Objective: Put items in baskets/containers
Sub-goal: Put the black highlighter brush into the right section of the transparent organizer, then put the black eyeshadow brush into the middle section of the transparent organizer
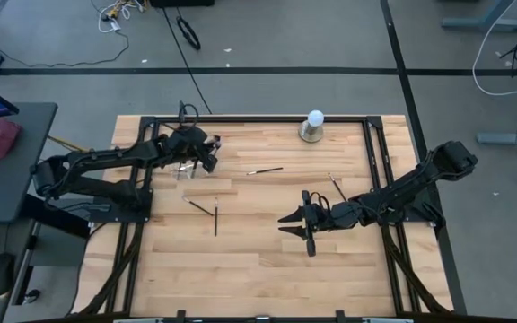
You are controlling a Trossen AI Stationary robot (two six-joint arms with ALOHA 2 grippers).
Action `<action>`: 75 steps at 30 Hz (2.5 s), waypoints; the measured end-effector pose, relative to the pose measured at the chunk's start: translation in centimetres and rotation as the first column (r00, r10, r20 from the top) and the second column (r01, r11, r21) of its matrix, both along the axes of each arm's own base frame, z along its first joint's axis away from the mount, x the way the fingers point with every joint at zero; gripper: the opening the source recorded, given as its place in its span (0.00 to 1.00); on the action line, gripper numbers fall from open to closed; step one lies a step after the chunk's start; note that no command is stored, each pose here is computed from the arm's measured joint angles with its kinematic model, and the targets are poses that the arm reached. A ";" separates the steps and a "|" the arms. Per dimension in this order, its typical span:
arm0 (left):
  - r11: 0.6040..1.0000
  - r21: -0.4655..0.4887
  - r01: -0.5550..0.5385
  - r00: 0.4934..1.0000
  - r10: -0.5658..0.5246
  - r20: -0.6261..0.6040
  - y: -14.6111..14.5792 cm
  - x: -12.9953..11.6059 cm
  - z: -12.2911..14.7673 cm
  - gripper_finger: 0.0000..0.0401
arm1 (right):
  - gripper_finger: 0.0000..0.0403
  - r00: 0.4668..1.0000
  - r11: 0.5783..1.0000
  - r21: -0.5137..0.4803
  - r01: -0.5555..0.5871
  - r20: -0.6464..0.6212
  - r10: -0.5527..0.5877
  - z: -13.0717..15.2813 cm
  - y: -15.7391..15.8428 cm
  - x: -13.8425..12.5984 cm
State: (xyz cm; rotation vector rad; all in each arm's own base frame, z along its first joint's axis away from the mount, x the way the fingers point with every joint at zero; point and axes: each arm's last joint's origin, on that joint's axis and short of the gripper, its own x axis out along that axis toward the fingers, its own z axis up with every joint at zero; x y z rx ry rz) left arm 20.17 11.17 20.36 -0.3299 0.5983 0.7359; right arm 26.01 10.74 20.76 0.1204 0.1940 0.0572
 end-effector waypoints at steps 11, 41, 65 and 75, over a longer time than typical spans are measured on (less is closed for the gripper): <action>0.998 0.034 -0.043 0.999 0.043 0.018 0.7 -0.2 0.3 0.25 | 0.25 1.000 1.000 -0.002 0.000 -0.003 0.000 0.0 0.0 0.0; 0.820 0.242 0.519 0.811 -0.562 0.162 -14.4 7.1 4.2 0.17 | 0.42 0.484 0.700 -0.188 0.689 -0.600 -0.638 -4.0 -6.4 -9.4; 0.784 0.224 0.579 0.777 -0.614 0.141 -16.8 9.4 0.8 0.17 | 0.29 0.480 0.547 -0.032 0.836 -0.439 -0.760 -13.7 -10.3 -14.7; 0.784 0.223 0.580 0.777 -0.614 0.139 -16.8 9.4 0.8 0.17 | 0.03 0.472 0.580 -0.133 0.803 -0.452 -0.757 -14.1 -10.2 -14.4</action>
